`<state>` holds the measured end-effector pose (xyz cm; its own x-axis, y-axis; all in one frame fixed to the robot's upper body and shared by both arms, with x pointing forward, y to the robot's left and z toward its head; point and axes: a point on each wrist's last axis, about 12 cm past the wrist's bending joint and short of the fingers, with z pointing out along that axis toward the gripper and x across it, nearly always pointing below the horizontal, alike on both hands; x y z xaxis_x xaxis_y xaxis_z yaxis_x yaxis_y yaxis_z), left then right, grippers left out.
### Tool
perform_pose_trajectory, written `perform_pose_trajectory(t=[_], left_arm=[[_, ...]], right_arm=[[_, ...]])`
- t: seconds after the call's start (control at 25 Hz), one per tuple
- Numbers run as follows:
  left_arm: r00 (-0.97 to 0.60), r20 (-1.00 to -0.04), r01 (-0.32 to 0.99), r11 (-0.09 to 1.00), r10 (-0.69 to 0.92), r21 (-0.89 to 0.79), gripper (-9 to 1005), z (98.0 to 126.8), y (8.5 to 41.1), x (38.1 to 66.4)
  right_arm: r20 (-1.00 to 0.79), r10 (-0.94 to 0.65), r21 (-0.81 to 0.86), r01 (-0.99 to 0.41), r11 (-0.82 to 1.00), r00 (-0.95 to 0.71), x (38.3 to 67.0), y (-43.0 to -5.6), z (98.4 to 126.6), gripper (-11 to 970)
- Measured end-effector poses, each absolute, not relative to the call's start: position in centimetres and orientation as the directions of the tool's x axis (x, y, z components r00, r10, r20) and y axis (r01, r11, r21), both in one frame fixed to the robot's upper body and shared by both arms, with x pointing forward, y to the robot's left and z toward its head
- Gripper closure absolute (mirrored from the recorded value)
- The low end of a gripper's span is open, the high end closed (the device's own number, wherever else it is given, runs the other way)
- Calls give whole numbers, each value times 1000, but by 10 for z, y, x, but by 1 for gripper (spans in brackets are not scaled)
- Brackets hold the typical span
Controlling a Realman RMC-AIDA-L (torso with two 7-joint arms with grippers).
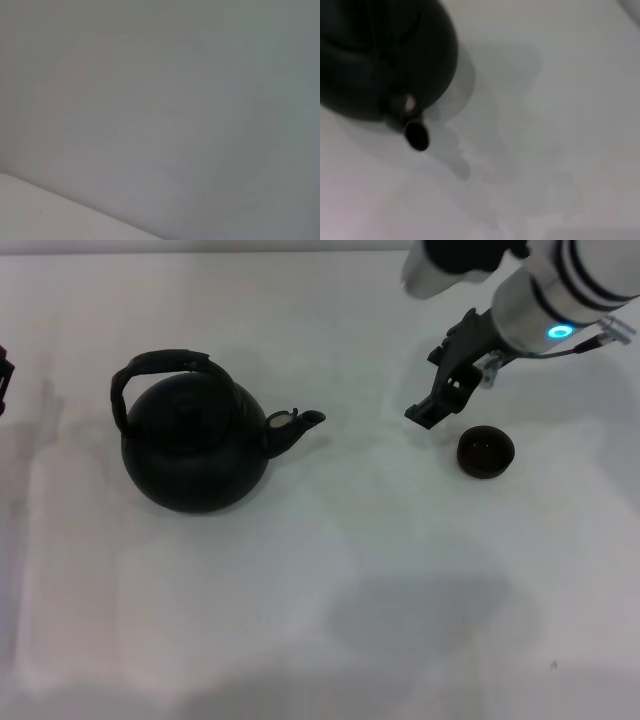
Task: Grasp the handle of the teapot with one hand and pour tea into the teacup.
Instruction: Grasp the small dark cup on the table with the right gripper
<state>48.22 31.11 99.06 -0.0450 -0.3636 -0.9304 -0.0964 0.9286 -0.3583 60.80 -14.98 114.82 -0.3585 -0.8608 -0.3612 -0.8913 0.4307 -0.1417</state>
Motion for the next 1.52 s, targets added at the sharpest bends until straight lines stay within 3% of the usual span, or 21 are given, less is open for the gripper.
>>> perform_pose_trajectory(t=[0.68, 1.52], left_arm=[[-51, -932, -103, 930, -358, -352, 167, 989, 313, 481], [-53, -932, -103, 931, -357, -351, 167, 989, 313, 482]], right_arm=[[-233, -864, -87, -876, 475, -446, 599, -155, 1118, 148], [-165, -859, -94, -860, 502, -484, 595, -172, 1111, 173]])
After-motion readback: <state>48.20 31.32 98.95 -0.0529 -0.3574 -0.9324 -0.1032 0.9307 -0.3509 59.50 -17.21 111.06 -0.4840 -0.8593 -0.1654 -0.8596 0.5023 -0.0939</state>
